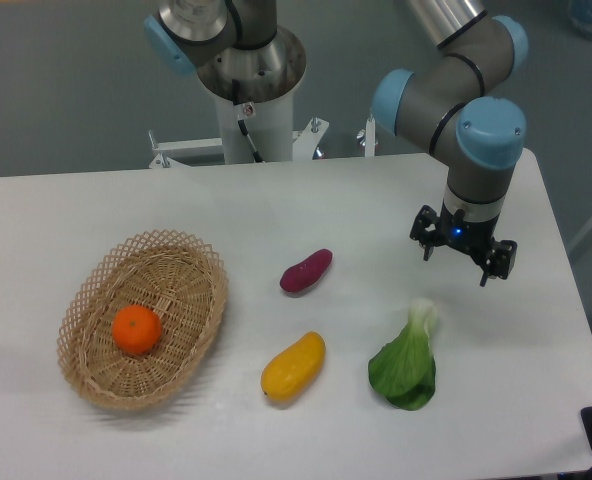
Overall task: Pick up the orange from the basket
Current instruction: 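Open the gripper while hovering beside the bok choy, then move the open gripper over the basket and lower onto the orange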
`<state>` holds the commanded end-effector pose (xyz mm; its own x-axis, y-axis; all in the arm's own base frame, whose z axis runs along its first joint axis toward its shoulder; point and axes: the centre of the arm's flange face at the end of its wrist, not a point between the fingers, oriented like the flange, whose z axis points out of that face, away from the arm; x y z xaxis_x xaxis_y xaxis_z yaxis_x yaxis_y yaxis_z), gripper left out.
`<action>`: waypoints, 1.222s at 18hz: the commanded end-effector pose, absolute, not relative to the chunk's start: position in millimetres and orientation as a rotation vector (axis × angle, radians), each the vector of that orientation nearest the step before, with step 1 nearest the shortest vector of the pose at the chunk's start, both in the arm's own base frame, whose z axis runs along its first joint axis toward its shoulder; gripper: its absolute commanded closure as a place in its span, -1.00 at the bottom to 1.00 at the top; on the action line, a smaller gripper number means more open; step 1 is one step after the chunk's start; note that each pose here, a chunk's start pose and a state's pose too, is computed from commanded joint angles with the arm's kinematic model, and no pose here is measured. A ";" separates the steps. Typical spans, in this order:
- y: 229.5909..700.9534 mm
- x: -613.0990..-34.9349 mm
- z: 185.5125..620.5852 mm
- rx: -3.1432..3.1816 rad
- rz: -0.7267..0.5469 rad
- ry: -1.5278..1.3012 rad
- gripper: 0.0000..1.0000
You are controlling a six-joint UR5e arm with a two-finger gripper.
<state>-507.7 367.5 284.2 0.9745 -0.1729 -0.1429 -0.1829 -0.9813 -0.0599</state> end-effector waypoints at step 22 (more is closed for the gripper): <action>381.7 -500.6 280.3 -2.934 0.100 -0.052 -1.00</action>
